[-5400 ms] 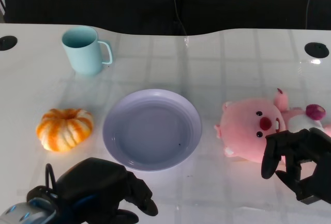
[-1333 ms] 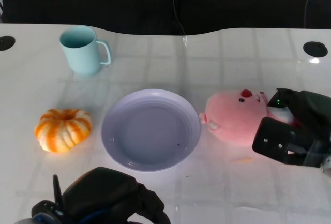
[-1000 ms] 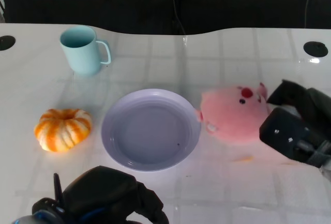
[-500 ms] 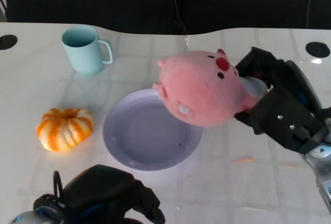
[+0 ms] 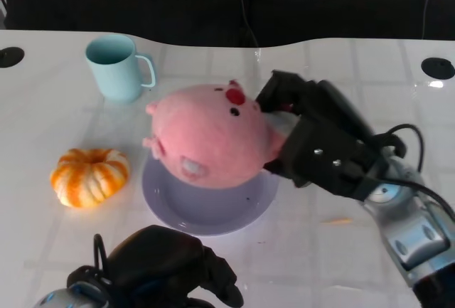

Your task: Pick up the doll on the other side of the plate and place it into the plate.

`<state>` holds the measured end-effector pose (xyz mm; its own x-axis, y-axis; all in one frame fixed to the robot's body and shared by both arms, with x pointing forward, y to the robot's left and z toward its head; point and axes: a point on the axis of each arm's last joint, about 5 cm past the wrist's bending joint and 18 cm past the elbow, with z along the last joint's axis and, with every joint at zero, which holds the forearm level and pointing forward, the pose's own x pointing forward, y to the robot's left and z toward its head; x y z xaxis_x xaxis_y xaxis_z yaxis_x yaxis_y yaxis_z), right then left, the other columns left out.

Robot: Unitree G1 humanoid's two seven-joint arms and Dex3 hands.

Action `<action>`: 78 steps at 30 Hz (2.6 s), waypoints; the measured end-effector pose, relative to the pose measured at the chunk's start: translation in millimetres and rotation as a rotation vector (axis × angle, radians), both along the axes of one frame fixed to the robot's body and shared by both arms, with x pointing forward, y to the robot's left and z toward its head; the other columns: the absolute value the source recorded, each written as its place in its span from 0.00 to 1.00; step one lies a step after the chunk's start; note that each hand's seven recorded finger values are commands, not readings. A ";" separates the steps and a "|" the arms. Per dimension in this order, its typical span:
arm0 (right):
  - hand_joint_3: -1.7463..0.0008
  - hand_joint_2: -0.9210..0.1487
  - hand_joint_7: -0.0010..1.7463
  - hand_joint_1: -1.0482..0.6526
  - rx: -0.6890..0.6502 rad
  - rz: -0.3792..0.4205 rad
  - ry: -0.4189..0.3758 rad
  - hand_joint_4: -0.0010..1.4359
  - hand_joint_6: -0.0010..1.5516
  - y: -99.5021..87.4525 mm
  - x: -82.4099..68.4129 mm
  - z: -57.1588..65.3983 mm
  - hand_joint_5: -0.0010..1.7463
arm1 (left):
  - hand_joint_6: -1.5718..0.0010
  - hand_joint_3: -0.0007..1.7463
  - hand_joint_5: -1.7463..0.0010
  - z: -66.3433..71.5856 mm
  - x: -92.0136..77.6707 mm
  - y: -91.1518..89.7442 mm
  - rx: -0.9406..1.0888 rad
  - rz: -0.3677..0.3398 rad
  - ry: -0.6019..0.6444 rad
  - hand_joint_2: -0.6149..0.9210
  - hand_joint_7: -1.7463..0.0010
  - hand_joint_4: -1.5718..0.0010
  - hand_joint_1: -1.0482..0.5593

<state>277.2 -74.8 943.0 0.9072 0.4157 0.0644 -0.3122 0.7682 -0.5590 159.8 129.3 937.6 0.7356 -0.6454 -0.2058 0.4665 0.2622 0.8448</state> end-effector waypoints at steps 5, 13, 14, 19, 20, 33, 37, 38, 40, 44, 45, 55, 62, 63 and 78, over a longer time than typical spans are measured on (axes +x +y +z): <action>0.16 0.61 0.87 0.57 0.013 -0.009 0.055 0.65 0.57 7.7 3.2 -9.0 0.99 | 0.30 0.14 0.30 -0.3 0.1 -0.6 -0.003 0.007 0.007 1.00 0.99 0.51 0.50; 0.87 0.04 0.03 0.43 -0.008 0.020 0.112 0.35 0.36 15.9 4.4 -15.9 0.21 | 0.30 0.14 0.27 -0.3 0.2 -0.7 -0.007 0.009 0.010 1.00 0.99 0.53 0.50; 0.90 0.02 0.01 0.39 -0.018 0.040 0.119 0.30 0.31 15.9 4.3 -14.6 0.17 | 0.30 0.14 0.27 -0.3 0.2 -0.4 -0.006 0.009 0.010 1.00 0.99 0.53 0.50; 0.87 0.00 0.00 0.27 -0.102 0.128 0.126 0.18 0.19 12.8 2.9 -6.8 0.13 | 0.30 0.14 0.28 -0.2 0.1 1.5 -0.004 0.000 0.009 1.00 0.99 0.52 0.50; 0.87 0.00 0.00 0.27 -0.109 0.137 0.122 0.18 0.19 11.7 2.7 -4.8 0.13 | 0.30 0.14 0.28 -0.4 -0.2 1.7 -0.002 -0.001 0.010 1.00 0.99 0.52 0.50; 0.87 0.00 0.05 0.31 -0.056 0.197 0.046 0.29 0.33 -13.8 -10.9 33.8 0.27 | 0.30 0.16 0.31 -0.5 0.1 2.4 -0.006 -0.002 0.013 1.00 0.99 0.51 0.49; 0.88 0.00 0.08 0.36 -0.028 0.191 0.017 0.36 0.41 -34.6 -20.4 41.7 0.34 | 0.31 0.15 0.31 -0.4 0.6 2.0 -0.006 -0.003 0.011 1.00 1.00 0.51 0.49; 0.88 0.00 0.08 0.38 -0.030 0.184 0.014 0.38 0.42 -40.8 -23.3 40.9 0.35 | 0.31 0.16 0.31 -0.3 0.8 2.1 -0.005 -0.001 0.013 1.00 1.00 0.52 0.49; 0.89 0.00 0.09 0.40 -0.028 0.164 0.011 0.40 0.44 -54.1 -29.8 36.6 0.38 | 0.31 0.16 0.32 -0.1 1.2 2.3 -0.002 0.006 0.018 1.00 1.00 0.52 0.49; 0.90 0.00 0.12 0.44 -0.028 0.117 0.005 0.47 0.51 -78.8 -44.1 25.9 0.43 | 0.31 0.16 0.32 0.7 2.0 2.0 -0.001 0.004 0.014 1.00 1.00 0.52 0.49; 0.91 0.00 0.13 0.45 -0.030 0.107 0.001 0.48 0.53 -84.3 -48.2 23.3 0.46 | 0.31 0.16 0.32 1.1 2.4 2.0 0.000 0.003 0.011 1.00 0.99 0.51 0.49; 0.87 0.00 0.21 0.56 -0.023 0.024 0.021 0.49 0.59 -116.4 -92.0 13.8 0.62 | 0.31 0.14 0.30 3.4 4.8 9.0 0.015 0.013 -0.007 1.00 1.00 0.52 0.50; 0.43 0.32 0.58 0.66 -0.004 -0.027 0.094 0.57 0.54 -120.3 -101.7 -1.9 0.81 | 0.31 0.15 0.32 3.3 5.9 14.4 0.018 0.011 -0.003 1.00 1.00 0.51 0.50; 0.38 0.36 0.58 0.66 -0.007 -0.027 0.103 0.59 0.56 -121.0 -101.5 -5.2 0.82 | 0.31 0.14 0.31 3.2 5.7 14.9 0.020 0.007 -0.005 1.00 1.00 0.51 0.50; 0.17 0.54 0.90 0.60 -0.053 -0.017 0.132 0.60 0.50 -121.1 -94.7 -23.3 1.00 | 0.31 0.16 0.32 1.8 3.9 19.1 0.013 0.021 -0.006 1.00 1.00 0.51 0.49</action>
<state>182.5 -195.9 919.7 0.9133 0.3999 -0.0776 -0.3730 0.7445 -0.5538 163.7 148.4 939.4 0.7502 -0.6271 -0.2096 0.4556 0.2605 0.8512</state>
